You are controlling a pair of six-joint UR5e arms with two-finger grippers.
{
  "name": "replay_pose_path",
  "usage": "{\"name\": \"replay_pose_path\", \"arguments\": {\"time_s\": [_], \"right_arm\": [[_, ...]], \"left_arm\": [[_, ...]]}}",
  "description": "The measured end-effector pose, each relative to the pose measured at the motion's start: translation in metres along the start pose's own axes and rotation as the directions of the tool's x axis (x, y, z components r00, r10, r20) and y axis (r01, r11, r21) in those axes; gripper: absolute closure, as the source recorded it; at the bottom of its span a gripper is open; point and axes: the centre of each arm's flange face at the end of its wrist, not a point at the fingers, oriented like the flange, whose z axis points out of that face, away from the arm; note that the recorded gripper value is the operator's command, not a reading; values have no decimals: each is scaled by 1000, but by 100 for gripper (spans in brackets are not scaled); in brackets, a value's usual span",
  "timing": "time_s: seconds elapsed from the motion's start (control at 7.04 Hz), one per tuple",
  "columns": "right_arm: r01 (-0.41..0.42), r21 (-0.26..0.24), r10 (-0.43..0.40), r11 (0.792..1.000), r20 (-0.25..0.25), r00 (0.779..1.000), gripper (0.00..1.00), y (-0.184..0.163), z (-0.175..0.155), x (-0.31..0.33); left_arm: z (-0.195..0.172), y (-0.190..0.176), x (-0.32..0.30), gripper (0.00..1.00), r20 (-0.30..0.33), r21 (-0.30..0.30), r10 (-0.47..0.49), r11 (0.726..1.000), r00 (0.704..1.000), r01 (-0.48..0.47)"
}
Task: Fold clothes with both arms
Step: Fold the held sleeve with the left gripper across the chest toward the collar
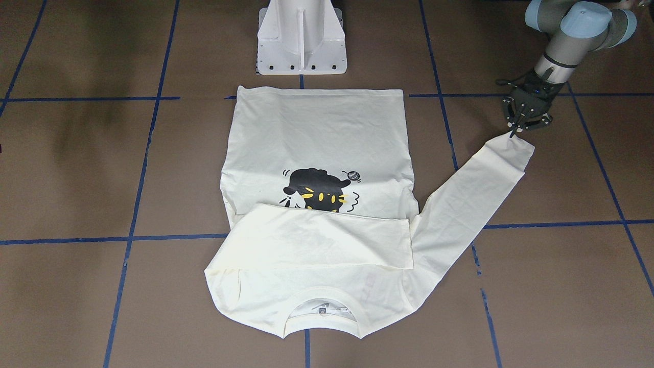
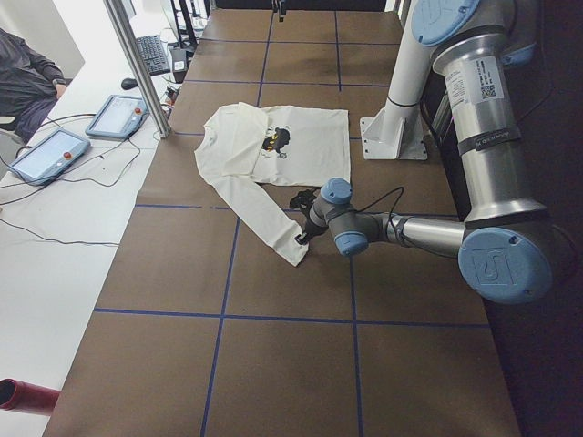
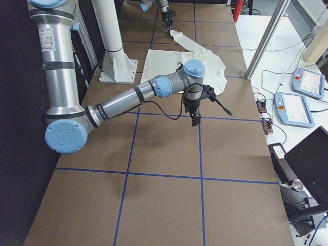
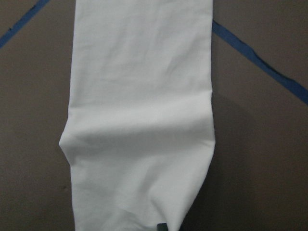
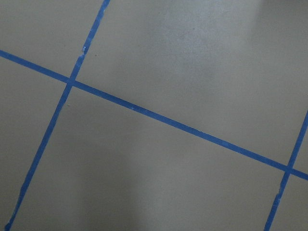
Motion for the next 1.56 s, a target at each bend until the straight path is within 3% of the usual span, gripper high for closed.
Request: {"name": "replay_pose_path", "arguments": {"time_s": [0.28,0.57,0.85,1.14,1.28,1.42,1.56], "right_arm": [[-8,3,8,1000,-1,1000,0,0,-2,3],[-14,6,14,1000,-1,1000,0,0,-4,5],[-19,9,19,1000,-3,1000,0,1,-5,7],[-22,13,22,1000,-5,1000,0,1,-7,9],[-24,16,24,1000,-7,1000,0,1,-9,11],[-27,16,27,1000,-10,1000,0,2,-9,13],[-30,16,30,999,-11,999,0,3,-9,15]], "left_arm": [[-14,-84,-32,100,52,69,-74,995,996,70],[-36,-195,-50,100,105,119,-137,985,985,124],[-66,-306,-37,100,115,184,-206,966,972,183],[-85,-436,17,100,103,220,-393,905,914,365],[-75,-493,69,100,93,237,-462,871,882,431],[-56,-533,131,100,102,269,-501,845,859,461],[-35,-545,197,100,118,310,-497,841,860,444]]}}
